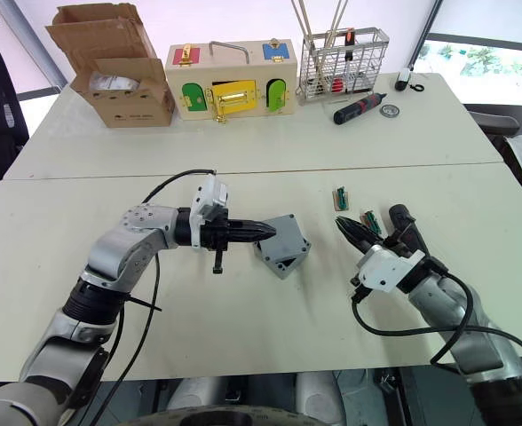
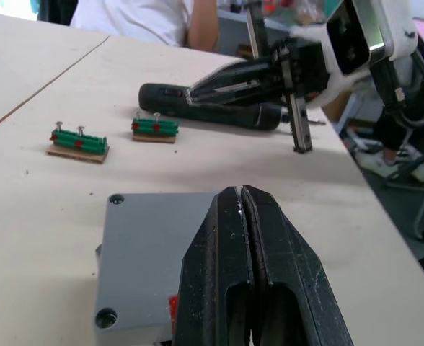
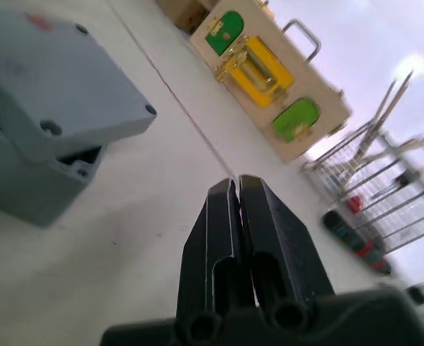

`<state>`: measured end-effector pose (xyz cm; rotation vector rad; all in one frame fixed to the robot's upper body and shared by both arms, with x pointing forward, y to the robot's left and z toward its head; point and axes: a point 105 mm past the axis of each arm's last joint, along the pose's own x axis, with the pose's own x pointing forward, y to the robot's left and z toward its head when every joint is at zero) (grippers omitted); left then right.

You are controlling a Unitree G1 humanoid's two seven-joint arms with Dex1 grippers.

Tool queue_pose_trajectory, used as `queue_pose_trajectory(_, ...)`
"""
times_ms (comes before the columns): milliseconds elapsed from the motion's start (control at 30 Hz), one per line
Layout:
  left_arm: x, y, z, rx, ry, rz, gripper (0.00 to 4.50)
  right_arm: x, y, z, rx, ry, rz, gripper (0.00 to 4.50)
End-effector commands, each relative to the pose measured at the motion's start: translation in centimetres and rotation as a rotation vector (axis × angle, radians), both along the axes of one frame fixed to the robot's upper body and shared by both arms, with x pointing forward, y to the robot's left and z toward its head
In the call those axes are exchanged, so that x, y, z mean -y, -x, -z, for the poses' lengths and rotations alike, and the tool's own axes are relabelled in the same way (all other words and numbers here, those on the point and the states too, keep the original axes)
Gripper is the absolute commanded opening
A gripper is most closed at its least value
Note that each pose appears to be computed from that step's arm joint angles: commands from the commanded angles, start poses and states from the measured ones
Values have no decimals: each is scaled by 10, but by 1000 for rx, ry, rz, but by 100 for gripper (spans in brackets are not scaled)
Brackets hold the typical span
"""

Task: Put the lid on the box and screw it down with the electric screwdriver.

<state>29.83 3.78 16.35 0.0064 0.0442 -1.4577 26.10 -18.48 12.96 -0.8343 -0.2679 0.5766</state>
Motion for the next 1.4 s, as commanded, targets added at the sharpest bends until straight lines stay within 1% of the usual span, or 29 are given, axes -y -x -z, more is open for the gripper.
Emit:
queue_pose_trajectory(33,-16,-36,-31,58,84,-165,0,-20,12,-17,-193,-277,-67,4)
queue_pose_trajectory(67,-19,-46,-30,55,75,-201,0,-26,17,-16,-266,-332,-89,4)
queue_pose_trajectory(100,-21,-56,-24,63,42,-228,0,-32,22,-14,-361,-417,-109,4)
queue_pose_trajectory(133,-22,-62,-20,68,18,-238,0,-35,26,-13,-425,-469,-121,4)
queue_pose_trajectory(200,-23,-70,-8,72,-41,-238,0,-41,33,-10,-516,-518,-141,4)
queue_pose_trajectory(333,-20,-73,11,53,-119,-165,0,-60,53,0,-660,-503,-205,4)
queue_pose_trajectory(433,-18,-72,18,47,-133,-135,0,-66,59,2,-699,-494,-214,4)
queue_pose_trajectory(567,-14,-69,23,40,-136,-111,0,-70,62,6,-720,-489,-212,4)
queue_pose_trajectory(733,-12,-60,27,33,-148,-67,0,-73,56,9,-696,-476,-195,4)
queue_pose_trajectory(900,-12,-57,32,39,-175,-55,0,-71,51,12,-675,-434,-187,4)
queue_pose_trajectory(1000,-11,-54,34,32,-182,-42,0,-70,47,11,-659,-440,-180,4)
queue_pose_trajectory(1133,-12,-49,38,31,-207,-20,0,-70,46,10,-662,-453,-182,4)
queue_pose_trajectory(1400,-9,-43,35,14,-178,-8,0,-69,44,10,-658,-449,-177,4)
